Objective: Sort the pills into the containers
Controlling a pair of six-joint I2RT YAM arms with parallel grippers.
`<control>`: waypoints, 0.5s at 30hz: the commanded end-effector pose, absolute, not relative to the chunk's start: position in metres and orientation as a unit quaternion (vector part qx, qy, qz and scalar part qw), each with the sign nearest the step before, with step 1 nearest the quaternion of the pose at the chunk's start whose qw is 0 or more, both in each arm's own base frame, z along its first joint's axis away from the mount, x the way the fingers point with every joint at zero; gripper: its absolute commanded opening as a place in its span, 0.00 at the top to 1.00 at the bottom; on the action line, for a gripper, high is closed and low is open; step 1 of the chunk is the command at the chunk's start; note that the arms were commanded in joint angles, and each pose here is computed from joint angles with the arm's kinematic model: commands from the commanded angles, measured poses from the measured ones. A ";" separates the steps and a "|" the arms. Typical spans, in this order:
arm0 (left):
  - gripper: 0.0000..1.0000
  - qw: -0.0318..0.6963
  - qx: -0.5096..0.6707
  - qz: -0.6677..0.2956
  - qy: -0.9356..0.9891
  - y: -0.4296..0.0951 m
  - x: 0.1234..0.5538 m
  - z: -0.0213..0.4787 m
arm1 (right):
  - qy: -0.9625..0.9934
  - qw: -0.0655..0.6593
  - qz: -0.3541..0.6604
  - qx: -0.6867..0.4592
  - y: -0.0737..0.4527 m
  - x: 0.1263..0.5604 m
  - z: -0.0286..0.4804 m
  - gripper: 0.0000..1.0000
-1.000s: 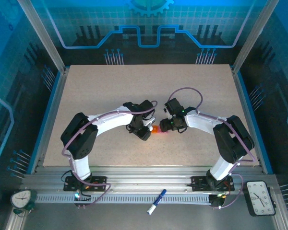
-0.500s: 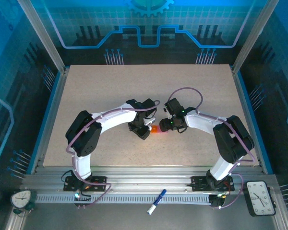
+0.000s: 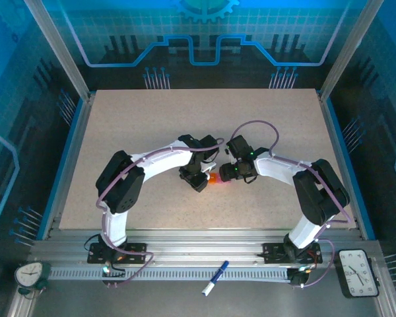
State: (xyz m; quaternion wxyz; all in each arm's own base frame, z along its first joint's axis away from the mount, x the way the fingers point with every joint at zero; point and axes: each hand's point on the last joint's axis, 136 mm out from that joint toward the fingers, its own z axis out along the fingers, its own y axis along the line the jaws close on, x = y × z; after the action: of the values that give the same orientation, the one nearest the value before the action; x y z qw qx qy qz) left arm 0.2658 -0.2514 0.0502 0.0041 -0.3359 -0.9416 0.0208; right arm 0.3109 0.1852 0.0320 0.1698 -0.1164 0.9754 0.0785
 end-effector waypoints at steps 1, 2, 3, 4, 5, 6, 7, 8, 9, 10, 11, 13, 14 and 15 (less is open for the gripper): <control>1.00 0.019 -0.352 0.004 -0.936 -0.248 0.262 0.052 | 0.984 0.122 0.052 -0.120 0.175 0.287 0.007 0.31; 1.00 0.021 -0.353 0.003 -0.936 -0.248 0.262 0.052 | 0.984 0.122 0.051 -0.120 0.175 0.287 0.007 0.31; 1.00 0.023 -0.354 0.001 -0.935 -0.247 0.261 0.051 | 0.984 0.123 0.050 -0.119 0.174 0.287 0.007 0.31; 1.00 0.023 -0.353 -0.001 -0.935 -0.246 0.262 0.052 | 0.984 0.122 0.050 -0.119 0.174 0.287 0.007 0.31; 1.00 0.023 -0.354 -0.003 -0.935 -0.245 0.262 0.052 | 0.984 0.122 0.050 -0.120 0.174 0.287 0.007 0.31; 1.00 0.024 -0.355 -0.004 -0.935 -0.245 0.262 0.051 | 0.984 0.122 0.051 -0.120 0.175 0.287 0.007 0.31; 1.00 0.023 -0.355 -0.005 -0.935 -0.245 0.262 0.052 | 0.984 0.122 0.051 -0.120 0.174 0.287 0.007 0.31; 1.00 0.022 -0.354 -0.006 -0.935 -0.245 0.262 0.053 | 0.984 0.122 0.051 -0.119 0.174 0.287 0.007 0.31; 1.00 0.021 -0.355 -0.007 -0.934 -0.245 0.263 0.053 | 0.984 0.122 0.052 -0.120 0.174 0.287 0.007 0.31; 1.00 0.022 -0.356 -0.008 -0.934 -0.245 0.263 0.054 | 0.984 0.122 0.051 -0.120 0.175 0.287 0.007 0.31; 1.00 0.021 -0.356 -0.009 -0.934 -0.245 0.263 0.054 | 0.984 0.122 0.051 -0.119 0.174 0.287 0.007 0.31; 1.00 0.020 -0.358 -0.012 -0.933 -0.245 0.264 0.055 | 0.984 0.122 0.052 -0.120 0.175 0.287 0.007 0.31; 1.00 0.021 -0.360 -0.013 -0.933 -0.245 0.264 0.055 | 0.984 0.122 0.051 -0.120 0.174 0.287 0.007 0.31; 1.00 0.020 -0.359 -0.015 -0.933 -0.244 0.265 0.056 | 0.984 0.122 0.051 -0.120 0.174 0.287 0.006 0.31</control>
State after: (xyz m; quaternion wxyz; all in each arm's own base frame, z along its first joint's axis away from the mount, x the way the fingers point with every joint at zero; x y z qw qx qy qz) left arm 0.2656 -0.2456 0.0517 0.0133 -0.3468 -0.9379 -0.0011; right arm 0.3109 0.1853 0.0317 0.1704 -0.1162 0.9753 0.0790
